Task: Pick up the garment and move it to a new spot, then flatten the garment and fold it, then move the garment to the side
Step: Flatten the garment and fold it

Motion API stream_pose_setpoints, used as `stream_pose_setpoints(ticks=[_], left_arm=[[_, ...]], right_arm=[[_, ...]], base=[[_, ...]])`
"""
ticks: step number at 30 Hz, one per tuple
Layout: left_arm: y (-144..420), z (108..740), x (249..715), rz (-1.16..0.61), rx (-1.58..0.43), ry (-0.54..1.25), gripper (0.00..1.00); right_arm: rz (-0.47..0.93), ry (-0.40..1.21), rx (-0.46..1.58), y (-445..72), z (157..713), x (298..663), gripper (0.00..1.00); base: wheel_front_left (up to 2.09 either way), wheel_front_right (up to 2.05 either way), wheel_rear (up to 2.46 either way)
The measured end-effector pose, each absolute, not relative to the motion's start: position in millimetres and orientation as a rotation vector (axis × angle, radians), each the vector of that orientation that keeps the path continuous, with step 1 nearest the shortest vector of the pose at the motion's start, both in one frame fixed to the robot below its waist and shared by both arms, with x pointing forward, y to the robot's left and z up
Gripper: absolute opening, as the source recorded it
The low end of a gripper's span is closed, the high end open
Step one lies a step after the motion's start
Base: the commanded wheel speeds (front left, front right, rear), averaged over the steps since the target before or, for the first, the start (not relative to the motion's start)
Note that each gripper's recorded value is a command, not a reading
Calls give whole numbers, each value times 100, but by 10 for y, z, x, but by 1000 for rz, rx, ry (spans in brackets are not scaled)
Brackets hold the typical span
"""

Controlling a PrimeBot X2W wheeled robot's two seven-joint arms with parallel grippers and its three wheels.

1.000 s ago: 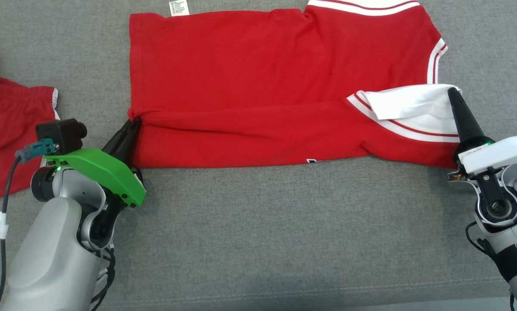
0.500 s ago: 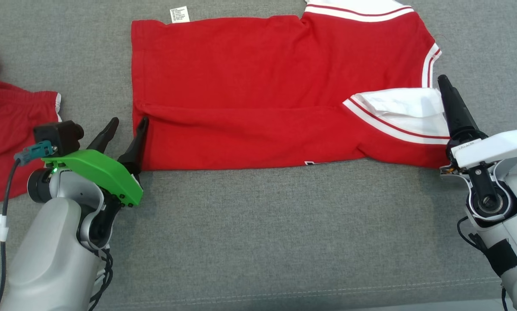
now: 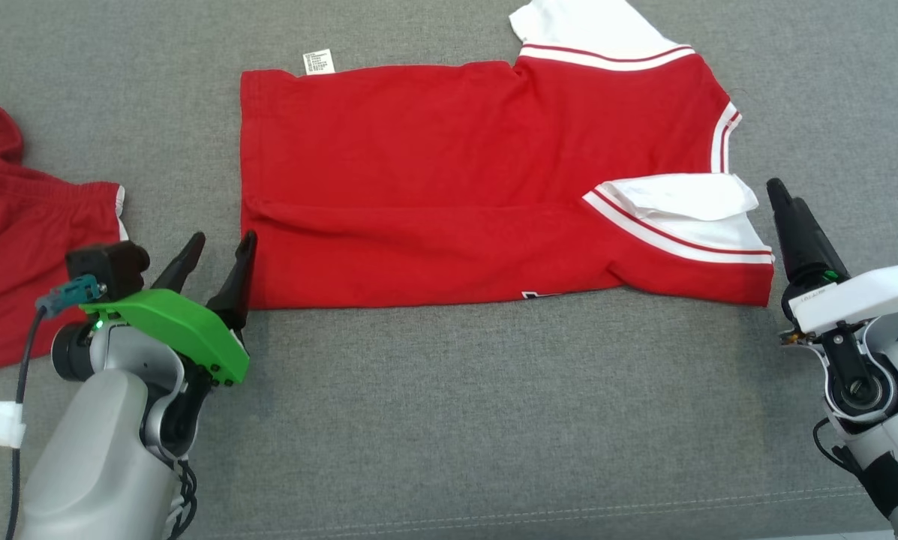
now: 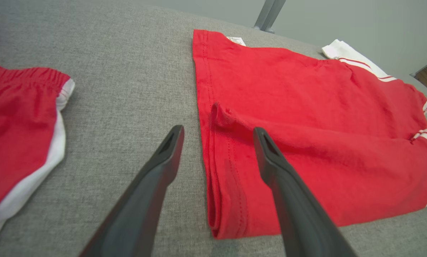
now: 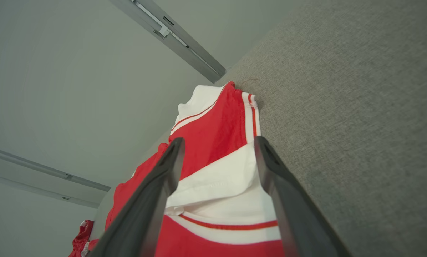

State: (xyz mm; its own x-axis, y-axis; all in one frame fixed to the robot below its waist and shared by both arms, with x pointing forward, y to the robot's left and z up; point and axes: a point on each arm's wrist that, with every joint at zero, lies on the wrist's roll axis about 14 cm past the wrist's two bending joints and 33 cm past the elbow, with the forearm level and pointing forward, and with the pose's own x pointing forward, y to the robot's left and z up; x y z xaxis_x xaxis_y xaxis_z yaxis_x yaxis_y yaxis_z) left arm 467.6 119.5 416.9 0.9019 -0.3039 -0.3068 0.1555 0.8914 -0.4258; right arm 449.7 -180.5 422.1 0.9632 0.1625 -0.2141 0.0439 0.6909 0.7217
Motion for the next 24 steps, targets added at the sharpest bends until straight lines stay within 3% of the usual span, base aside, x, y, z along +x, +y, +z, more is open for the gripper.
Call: stream_pose_setpoints(ticks=[14, 24], left_arm=[[1125, 4063, 4414, -258, -400, 431, 100], [1097, 3983, 4402, -262, -407, 464, 100]], right_arm=[[41, 370, 735, -1862, 3966, 4061, 100], [15, 417, 733, -1863, 3796, 4010, 100]], base=[[0, 0, 0], [0, 0, 0]])
